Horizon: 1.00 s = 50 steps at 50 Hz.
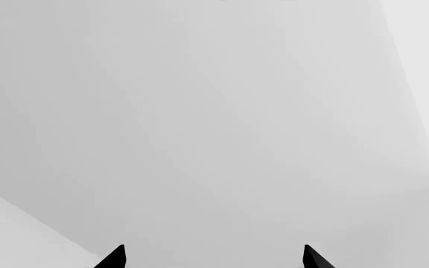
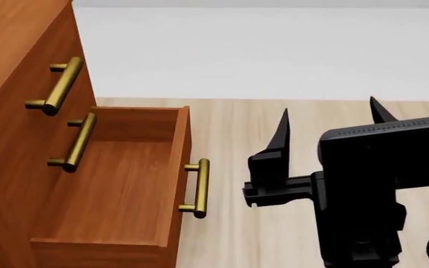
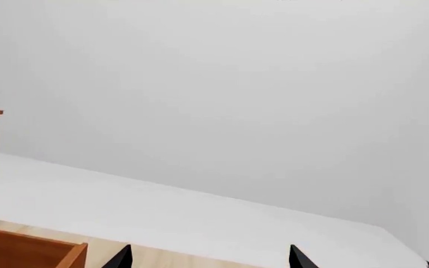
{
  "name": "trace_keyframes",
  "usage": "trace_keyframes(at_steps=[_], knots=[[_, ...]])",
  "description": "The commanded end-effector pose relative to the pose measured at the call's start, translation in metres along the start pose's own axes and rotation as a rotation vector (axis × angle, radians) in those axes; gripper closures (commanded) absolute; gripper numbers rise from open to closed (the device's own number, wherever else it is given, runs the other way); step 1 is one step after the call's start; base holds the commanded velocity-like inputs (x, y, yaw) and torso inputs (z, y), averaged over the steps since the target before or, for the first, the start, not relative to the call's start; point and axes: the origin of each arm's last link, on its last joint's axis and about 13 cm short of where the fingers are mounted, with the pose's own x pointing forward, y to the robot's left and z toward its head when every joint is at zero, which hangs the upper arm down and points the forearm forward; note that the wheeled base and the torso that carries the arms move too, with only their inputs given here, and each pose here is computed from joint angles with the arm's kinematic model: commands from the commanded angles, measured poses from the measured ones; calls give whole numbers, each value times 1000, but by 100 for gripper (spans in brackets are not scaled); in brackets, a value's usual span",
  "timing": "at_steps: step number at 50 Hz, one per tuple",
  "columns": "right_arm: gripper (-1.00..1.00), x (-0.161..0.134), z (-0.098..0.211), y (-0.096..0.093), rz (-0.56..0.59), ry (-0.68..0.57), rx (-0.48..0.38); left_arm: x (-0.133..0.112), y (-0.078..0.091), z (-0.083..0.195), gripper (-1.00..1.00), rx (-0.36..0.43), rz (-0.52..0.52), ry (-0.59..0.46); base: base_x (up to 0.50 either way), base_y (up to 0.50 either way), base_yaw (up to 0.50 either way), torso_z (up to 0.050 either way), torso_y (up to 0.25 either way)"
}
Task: Put the wine bottle in the bottom drawer of the cabinet.
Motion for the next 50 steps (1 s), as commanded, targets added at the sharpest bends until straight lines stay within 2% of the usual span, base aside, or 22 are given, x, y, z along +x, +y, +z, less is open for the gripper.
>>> trace_keyframes(at_steps=[1,18,25,26,30,32,36,40,50], knots=[[-100,-1,3,-1,-3,-5,-5,0,1,1,-100,-4,10,-6,285,27,0,0,0],[-100,-1,0,-3,-1,-2,-7,-1,-1,-1,-100,9,-13,-1,295,18,0,0,0],[-100,-3,9,-8,-16,-19,23,-1,-1,-1,-100,-1,-21,10,330,18,0,0,0],[-100,-3,11,-11,-27,-11,3,-1,-1,-1,-100,6,-18,5,0,0,0,0,0],[-100,-6,19,-19,-44,1,15,-1,-2,-2,-100,11,-31,7,0,0,0,0,0],[-100,-9,22,-19,-33,7,28,-1,-2,-2,-100,14,-32,7,0,0,0,0,0],[-100,-14,28,-20,-26,5,0,-1,-2,-1,-100,11,-39,14,0,0,0,0,0],[-100,-16,39,-26,-71,16,12,-1,-2,-2,-100,20,-33,9,0,0,0,0,0],[-100,-20,52,-40,-102,50,22,-2,-3,-2,-100,32,-41,10,0,0,0,0,0]])
